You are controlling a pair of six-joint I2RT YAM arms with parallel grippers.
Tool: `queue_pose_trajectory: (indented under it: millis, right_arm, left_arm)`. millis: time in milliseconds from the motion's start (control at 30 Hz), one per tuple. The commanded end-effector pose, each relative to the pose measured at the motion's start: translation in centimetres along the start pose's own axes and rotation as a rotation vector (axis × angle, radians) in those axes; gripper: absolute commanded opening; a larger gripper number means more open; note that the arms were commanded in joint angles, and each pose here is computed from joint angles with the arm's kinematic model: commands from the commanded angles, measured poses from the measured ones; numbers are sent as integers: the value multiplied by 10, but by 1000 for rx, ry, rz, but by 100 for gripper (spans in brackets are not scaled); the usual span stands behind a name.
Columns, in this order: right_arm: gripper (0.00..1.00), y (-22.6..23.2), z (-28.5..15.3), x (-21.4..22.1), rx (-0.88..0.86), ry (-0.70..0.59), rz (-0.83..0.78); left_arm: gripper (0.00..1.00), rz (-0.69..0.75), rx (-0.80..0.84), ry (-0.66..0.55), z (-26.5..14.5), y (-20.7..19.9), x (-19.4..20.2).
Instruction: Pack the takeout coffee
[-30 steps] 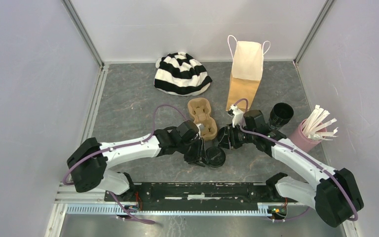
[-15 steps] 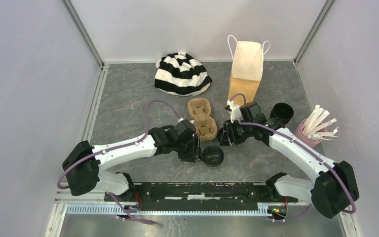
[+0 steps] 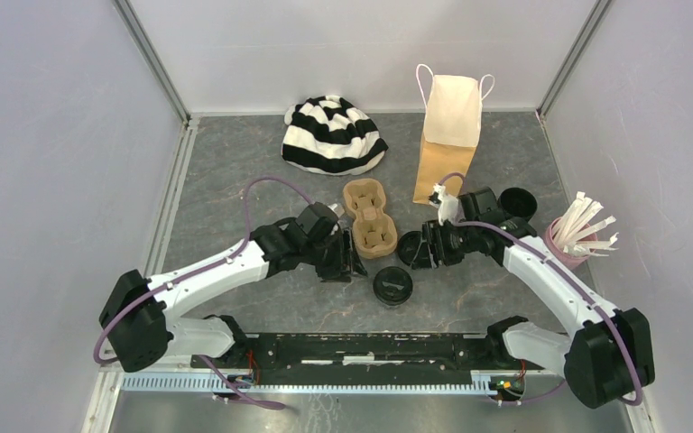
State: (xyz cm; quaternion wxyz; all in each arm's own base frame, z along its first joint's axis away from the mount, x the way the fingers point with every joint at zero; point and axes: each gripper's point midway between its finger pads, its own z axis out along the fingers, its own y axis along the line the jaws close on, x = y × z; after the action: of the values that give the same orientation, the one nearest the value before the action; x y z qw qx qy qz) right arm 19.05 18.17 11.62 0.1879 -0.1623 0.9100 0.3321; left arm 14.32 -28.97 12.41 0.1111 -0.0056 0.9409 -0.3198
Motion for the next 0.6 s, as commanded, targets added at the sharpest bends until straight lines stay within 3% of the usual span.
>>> queue_pose_trajectory:
  millis: [0, 333, 567]
  right_arm:
    - [58, 7, -5, 19, -107, 12, 26]
    - [44, 4, -1, 40, -168, 8, 142]
    - [42, 9, 4, 44, -223, 15, 192]
  left_arm:
    - [57, -12, 132, -10, 0, -16, -18]
    - [49, -42, 195, 68, 22, -18, -22]
    - [43, -37, 186, 122, 32, -15, -13]
